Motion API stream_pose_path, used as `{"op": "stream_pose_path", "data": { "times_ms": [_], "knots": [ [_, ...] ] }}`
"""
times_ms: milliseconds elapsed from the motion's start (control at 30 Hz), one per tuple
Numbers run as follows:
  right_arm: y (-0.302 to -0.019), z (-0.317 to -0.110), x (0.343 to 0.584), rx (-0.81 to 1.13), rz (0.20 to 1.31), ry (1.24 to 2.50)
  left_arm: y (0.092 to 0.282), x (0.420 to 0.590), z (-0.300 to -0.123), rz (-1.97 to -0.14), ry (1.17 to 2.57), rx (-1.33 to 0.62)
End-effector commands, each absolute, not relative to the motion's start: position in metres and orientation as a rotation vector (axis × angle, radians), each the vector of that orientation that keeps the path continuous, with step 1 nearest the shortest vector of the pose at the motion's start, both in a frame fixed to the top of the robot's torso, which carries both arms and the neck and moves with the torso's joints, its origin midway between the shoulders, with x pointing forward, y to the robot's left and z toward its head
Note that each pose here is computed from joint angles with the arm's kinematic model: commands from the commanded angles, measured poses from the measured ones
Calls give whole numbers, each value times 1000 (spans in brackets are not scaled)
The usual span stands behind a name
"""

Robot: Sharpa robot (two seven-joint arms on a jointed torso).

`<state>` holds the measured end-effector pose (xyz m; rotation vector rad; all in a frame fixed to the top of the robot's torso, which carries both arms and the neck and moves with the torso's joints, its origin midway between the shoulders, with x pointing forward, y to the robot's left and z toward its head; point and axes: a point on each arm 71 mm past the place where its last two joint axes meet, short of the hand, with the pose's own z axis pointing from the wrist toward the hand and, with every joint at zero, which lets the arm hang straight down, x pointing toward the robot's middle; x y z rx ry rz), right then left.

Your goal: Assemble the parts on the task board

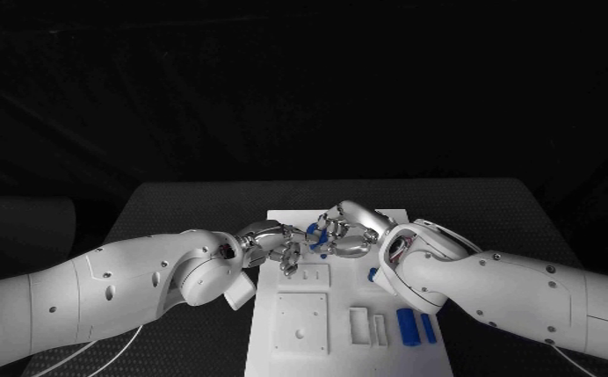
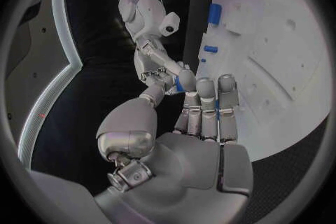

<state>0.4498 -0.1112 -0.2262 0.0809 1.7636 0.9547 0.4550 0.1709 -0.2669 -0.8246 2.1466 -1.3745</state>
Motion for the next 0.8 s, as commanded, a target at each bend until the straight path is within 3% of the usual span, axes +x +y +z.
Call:
{"op": "stream_pose_path", "data": {
  "times_ms": [33, 800],
  "knots": [
    [-110, -227, 449, 95, 945, 1774, 169, 456, -265, -1390, 2125, -827],
    [-106, -227, 446, 80, 913, 1765, 169, 457, -265, -1352, 2106, -849]
  ]
}}
